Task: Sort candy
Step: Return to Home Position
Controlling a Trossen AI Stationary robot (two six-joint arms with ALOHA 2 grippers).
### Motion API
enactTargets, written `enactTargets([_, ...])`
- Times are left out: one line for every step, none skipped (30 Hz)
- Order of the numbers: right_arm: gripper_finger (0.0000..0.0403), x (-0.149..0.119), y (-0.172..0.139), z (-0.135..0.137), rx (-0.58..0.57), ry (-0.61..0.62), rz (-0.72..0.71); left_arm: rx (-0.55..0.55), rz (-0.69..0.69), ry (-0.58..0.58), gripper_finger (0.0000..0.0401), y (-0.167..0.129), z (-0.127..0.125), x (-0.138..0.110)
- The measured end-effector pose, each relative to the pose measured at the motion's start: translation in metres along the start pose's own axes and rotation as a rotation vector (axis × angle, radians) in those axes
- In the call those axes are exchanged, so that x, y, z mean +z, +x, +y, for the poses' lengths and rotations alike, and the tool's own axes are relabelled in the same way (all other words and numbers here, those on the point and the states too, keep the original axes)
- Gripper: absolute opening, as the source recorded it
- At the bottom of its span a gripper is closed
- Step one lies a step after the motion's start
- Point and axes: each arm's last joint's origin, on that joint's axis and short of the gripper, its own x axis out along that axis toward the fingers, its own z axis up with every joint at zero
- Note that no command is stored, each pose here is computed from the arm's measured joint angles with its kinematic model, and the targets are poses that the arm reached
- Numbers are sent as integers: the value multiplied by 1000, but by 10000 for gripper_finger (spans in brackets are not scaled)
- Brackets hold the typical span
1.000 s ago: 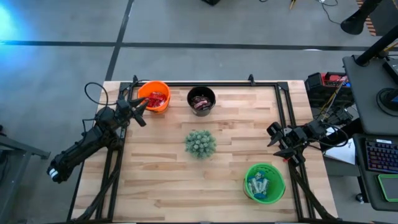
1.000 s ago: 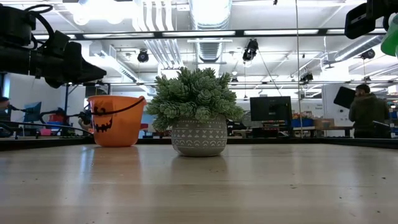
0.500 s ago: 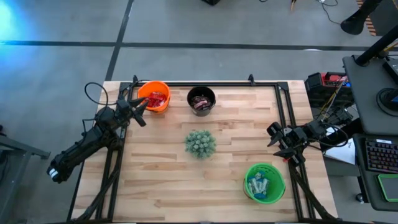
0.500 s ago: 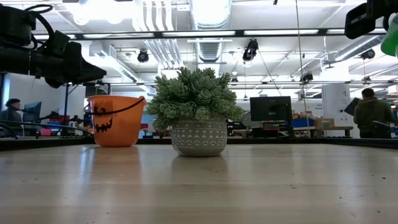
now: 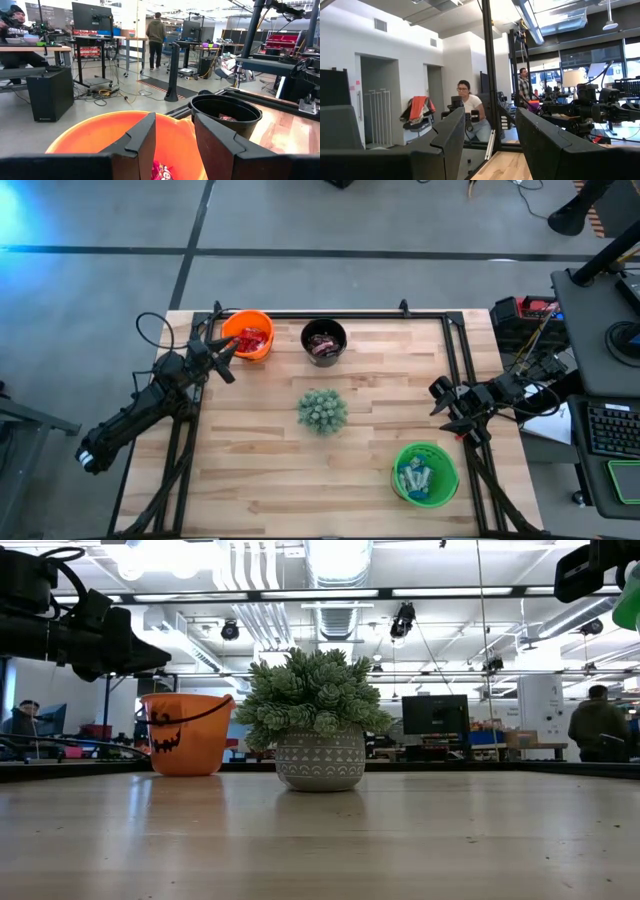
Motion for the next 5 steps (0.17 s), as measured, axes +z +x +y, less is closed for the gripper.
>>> enactTargets([166, 0, 0, 0, 0, 0, 0, 0, 0, 0, 118, 0, 0, 0])
enactTargets([166, 0, 0, 0, 0, 1, 0, 0, 0, 0, 118, 0, 0, 0])
enactTargets([166, 0, 0, 0, -1, 2, 1, 0, 0, 0, 118, 0, 0, 0])
enactTargets([166, 0, 0, 0, 0, 1, 0, 0, 0, 0, 118, 0, 0, 0])
enactTargets([166, 0, 0, 0, 0, 0, 0, 0, 0, 0, 118, 0, 0, 0])
